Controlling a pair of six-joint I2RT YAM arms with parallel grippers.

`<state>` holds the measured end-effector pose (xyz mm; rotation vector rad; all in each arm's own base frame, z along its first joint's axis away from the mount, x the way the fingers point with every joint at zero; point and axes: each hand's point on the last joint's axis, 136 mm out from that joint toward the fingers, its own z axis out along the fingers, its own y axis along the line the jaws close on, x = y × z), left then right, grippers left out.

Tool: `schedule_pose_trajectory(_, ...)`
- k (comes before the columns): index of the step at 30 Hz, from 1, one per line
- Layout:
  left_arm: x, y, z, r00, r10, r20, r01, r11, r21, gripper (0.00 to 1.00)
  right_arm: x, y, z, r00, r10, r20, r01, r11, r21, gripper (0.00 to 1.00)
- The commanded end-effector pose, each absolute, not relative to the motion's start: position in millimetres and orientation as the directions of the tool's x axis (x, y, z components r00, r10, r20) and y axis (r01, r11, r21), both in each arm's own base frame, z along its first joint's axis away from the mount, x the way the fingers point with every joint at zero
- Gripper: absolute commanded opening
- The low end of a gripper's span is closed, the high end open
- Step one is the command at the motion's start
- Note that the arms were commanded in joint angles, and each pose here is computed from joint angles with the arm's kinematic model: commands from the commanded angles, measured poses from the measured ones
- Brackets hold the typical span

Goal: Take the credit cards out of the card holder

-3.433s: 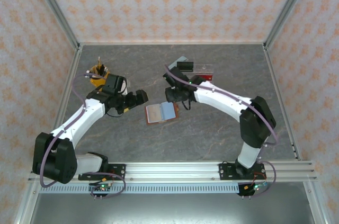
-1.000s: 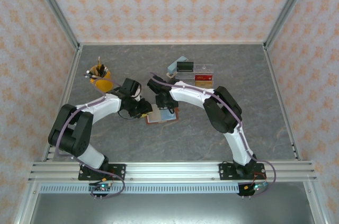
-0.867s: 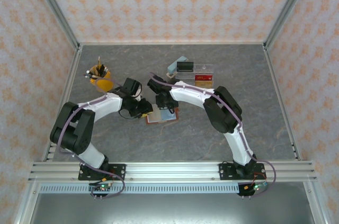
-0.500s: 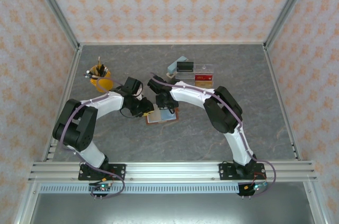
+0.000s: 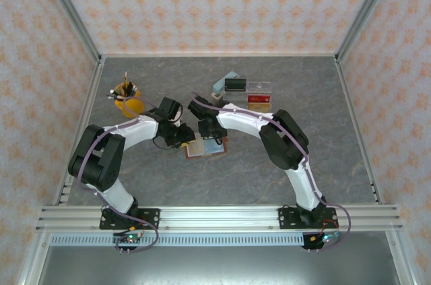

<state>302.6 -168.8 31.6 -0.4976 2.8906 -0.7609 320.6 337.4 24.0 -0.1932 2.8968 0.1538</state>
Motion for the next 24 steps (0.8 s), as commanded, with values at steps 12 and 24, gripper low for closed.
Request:
schedule_pose_trajectory(12, 304, -163, 44, -0.945, -0.316, -0.080, -0.244, 0.850, -0.467, 0.26, 297, 317, -15, -0.985, -0.124, -0.117, -0.127, 0.992, 0.024, 0.27)
schedule_pose_trajectory(24, 307, -174, 50, -0.950, -0.304, -0.076, -0.221, 0.822, -0.525, 0.24, 296, 317, -14, -0.985, -0.124, -0.118, -0.128, 0.991, 0.029, 0.27)
